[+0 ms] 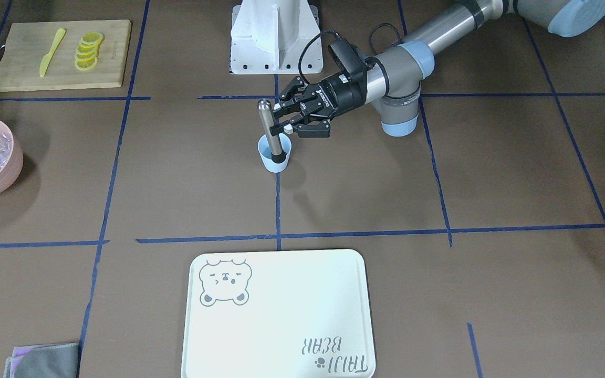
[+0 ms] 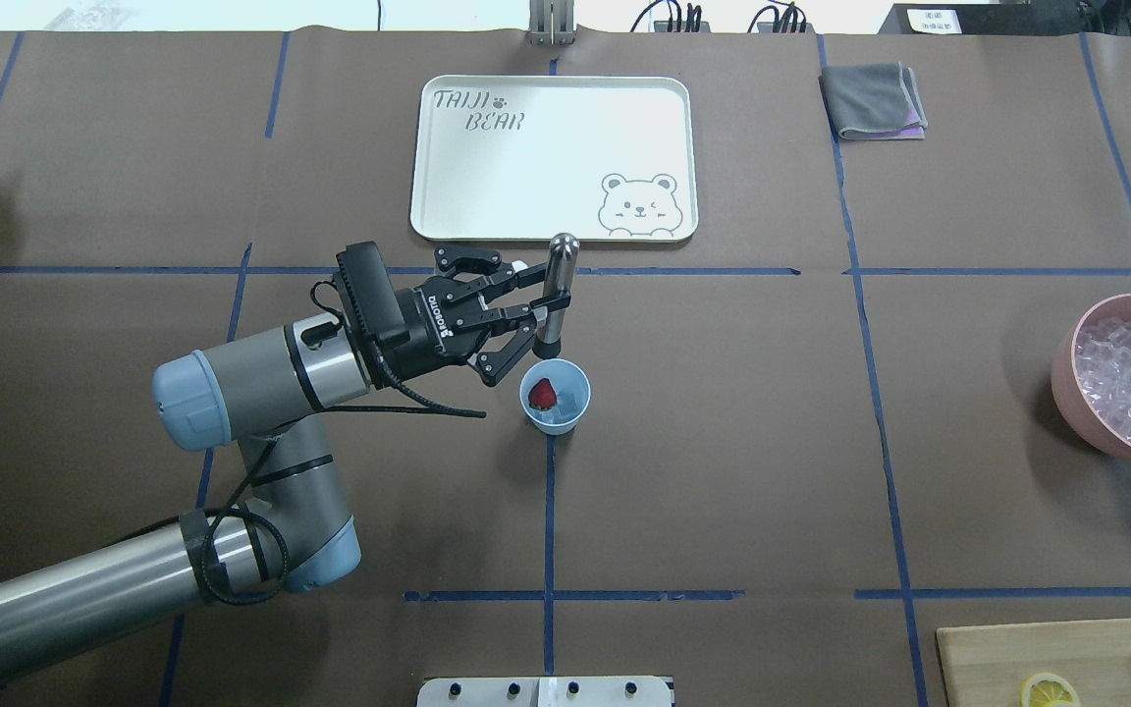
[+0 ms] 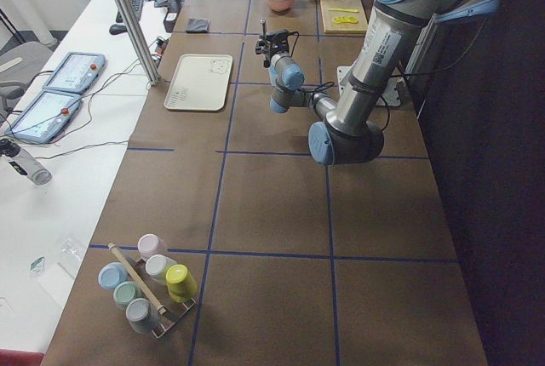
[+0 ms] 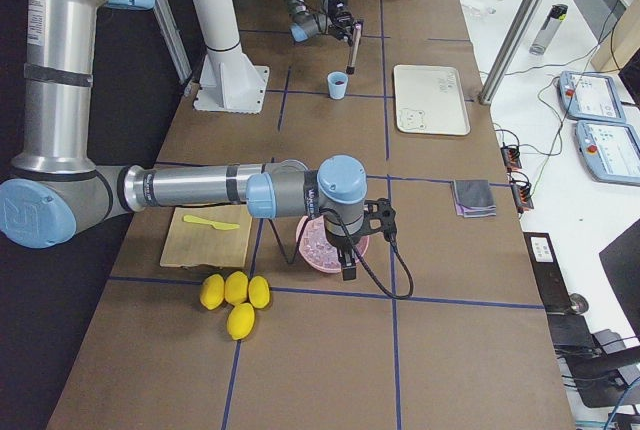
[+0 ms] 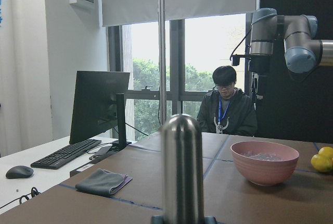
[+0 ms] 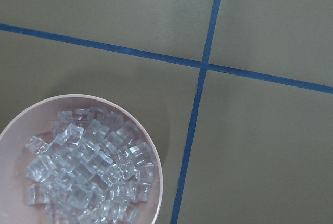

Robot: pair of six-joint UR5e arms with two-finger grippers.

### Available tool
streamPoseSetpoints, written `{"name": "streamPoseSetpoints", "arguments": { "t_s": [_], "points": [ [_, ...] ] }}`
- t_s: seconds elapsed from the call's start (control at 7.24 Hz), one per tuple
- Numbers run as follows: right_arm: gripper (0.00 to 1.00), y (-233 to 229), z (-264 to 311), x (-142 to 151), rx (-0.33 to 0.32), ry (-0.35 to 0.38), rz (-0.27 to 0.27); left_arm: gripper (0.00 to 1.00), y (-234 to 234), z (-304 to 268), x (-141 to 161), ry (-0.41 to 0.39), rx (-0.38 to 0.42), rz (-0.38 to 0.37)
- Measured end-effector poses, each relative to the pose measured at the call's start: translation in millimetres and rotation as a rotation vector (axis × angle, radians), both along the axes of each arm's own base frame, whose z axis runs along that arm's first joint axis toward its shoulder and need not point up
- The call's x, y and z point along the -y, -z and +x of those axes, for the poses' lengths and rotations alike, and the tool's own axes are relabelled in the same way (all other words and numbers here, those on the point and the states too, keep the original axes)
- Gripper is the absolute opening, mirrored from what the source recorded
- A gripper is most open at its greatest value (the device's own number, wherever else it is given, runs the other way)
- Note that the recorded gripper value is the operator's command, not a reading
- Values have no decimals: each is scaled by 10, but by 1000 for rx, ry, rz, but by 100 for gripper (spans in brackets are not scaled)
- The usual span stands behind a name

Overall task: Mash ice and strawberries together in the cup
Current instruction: 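Press the muddler down into the cup onto the ice and strawberry, then lift the muddler out of the cup and carry it back with the left gripper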

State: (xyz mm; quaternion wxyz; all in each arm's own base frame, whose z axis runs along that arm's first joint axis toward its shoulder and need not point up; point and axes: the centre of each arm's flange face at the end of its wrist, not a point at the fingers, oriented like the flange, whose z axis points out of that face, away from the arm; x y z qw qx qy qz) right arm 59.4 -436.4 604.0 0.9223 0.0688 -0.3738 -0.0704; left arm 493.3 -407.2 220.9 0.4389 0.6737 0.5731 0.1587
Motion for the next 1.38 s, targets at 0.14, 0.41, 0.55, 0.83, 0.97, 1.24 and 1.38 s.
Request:
{"name": "streamPoseSetpoints", "arguments": {
  "t_s": [0.14,0.41,0.55,0.83,0.97,1.24,1.38],
  "points": [
    [99,-6,1,1,-1,0,0,0,127,-95,-30,-23,19,-54],
    [99,-22,2,0,-3,1,-3,0,324,-181,-11,-45,100,-167],
    [99,-27,2,0,-3,1,-3,0,393,-187,47,-36,187,-228],
    [99,-31,3,0,-5,2,-3,0,362,-165,251,1,393,-358],
    [99,-29,4,2,-5,2,-2,0,306,-207,396,18,492,-421],
    [99,-31,4,2,-6,2,-2,0,240,-634,770,-15,717,-591],
    [99,-32,3,1,-7,3,-2,0,168,-984,921,-41,814,-705]
  ]
}}
